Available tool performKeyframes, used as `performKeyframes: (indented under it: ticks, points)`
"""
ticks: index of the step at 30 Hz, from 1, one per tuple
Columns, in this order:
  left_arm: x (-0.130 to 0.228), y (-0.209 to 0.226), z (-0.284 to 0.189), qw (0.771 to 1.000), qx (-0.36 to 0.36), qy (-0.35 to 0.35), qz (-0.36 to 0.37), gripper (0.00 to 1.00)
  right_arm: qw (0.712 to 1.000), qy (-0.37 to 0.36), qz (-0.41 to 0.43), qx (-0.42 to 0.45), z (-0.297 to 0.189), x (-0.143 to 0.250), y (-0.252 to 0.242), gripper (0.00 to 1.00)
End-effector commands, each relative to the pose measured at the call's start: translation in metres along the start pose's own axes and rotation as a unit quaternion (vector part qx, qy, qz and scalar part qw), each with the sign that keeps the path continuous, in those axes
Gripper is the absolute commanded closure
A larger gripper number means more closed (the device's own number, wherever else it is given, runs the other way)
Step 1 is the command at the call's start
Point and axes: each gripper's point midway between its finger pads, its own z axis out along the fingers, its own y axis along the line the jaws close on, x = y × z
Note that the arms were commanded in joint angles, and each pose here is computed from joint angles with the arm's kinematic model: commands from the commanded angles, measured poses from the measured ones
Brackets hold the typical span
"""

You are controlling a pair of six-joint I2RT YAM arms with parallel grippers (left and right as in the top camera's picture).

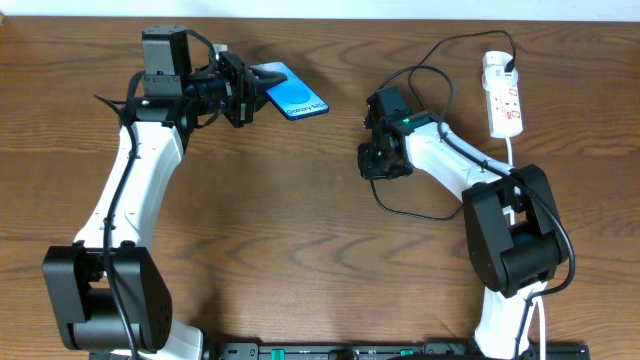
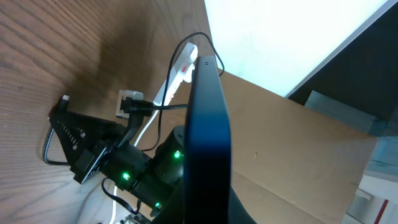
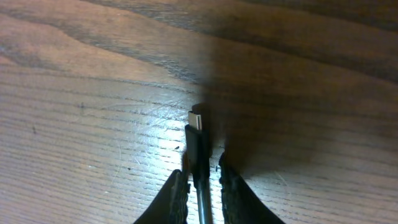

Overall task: Plug charger to phone and switch on socket
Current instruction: 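Lower the right gripper onto the black cable's connector end and grasp it, then lift the connector and carry it toward the phone's bottom port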

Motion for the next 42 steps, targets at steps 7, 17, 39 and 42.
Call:
performKeyframes:
  ticks: [7,17,39,42]
  points:
    - [0.005,-0.005,-0.001,1.0,0.007,0.014,0.014,0.92,1.0,0.029,0.01,-0.002,0.011,0.018,-0.001,0.99]
    - [0.005,-0.005,-0.001,0.999,0.008,0.014,0.045,0.92,0.974,-0.002,-0.029,-0.226,-0.06,-0.001,0.045,0.99]
    - [-0.004,-0.017,-0.001,0.972,0.022,-0.015,0.233,0.92,0.836,-0.011,-0.097,-0.54,-0.201,0.029,0.095,0.99]
    - [-0.001,-0.022,-0.002,0.963,0.032,-0.009,0.267,0.92,0.826,-0.003,-0.096,-0.555,-0.206,0.033,0.099,0.99]
